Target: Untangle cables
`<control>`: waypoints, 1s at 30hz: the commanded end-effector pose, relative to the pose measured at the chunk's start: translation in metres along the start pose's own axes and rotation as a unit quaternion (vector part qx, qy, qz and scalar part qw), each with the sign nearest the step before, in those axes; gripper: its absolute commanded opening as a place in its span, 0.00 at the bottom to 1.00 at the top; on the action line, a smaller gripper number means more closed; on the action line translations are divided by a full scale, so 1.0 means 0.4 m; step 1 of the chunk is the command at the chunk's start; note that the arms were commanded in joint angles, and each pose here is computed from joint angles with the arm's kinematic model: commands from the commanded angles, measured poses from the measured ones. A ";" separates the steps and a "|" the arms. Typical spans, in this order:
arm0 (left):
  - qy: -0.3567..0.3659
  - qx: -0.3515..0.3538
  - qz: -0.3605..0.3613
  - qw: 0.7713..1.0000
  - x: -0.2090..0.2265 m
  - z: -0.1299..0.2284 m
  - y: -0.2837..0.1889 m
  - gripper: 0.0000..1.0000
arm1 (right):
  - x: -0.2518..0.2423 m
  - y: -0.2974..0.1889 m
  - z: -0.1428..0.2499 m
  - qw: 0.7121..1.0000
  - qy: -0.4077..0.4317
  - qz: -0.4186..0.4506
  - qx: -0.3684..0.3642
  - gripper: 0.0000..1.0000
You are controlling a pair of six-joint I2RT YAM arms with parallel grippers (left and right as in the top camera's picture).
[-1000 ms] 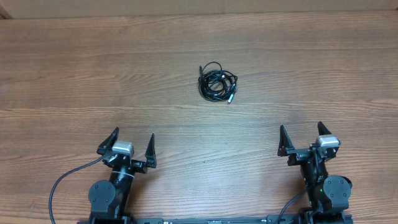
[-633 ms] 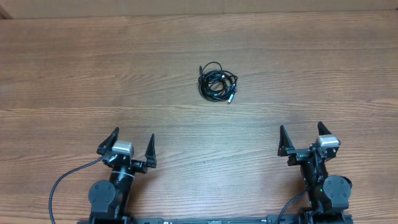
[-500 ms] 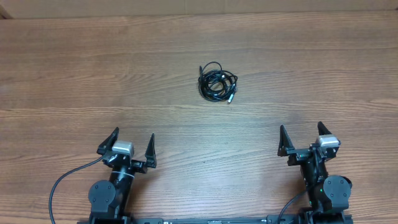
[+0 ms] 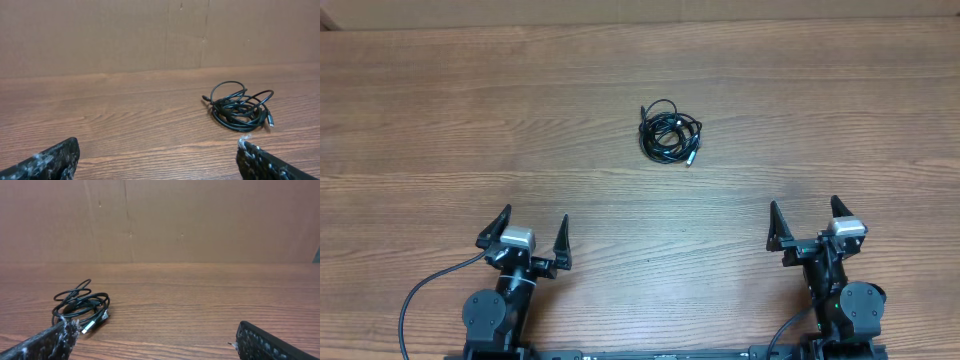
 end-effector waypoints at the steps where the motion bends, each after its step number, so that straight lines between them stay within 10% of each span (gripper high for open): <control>1: -0.005 -0.001 -0.006 1.000 0.004 0.003 -0.001 1.00 | -0.003 0.000 0.004 1.000 -0.002 0.004 -0.003 1.00; 19: -0.060 -0.003 0.027 0.998 -0.016 -0.001 -0.001 1.00 | -0.003 0.000 0.004 1.000 -0.003 0.004 -0.003 1.00; 23: -0.176 -0.048 0.144 0.973 -0.080 -0.071 -0.017 0.99 | 0.139 -0.033 -0.006 0.956 0.176 -0.232 0.034 1.00; 30: -0.103 -0.188 0.268 0.939 -0.149 -0.248 -0.103 1.00 | 0.166 -0.073 -0.145 0.912 0.267 -0.308 -0.054 1.00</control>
Point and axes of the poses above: each gripper's point midway between its finger pads, its own y axis out along the fingers, its own x axis along the line the jaws close on, z = x × y, the point moved 5 cm from there along -y, back along the fingers
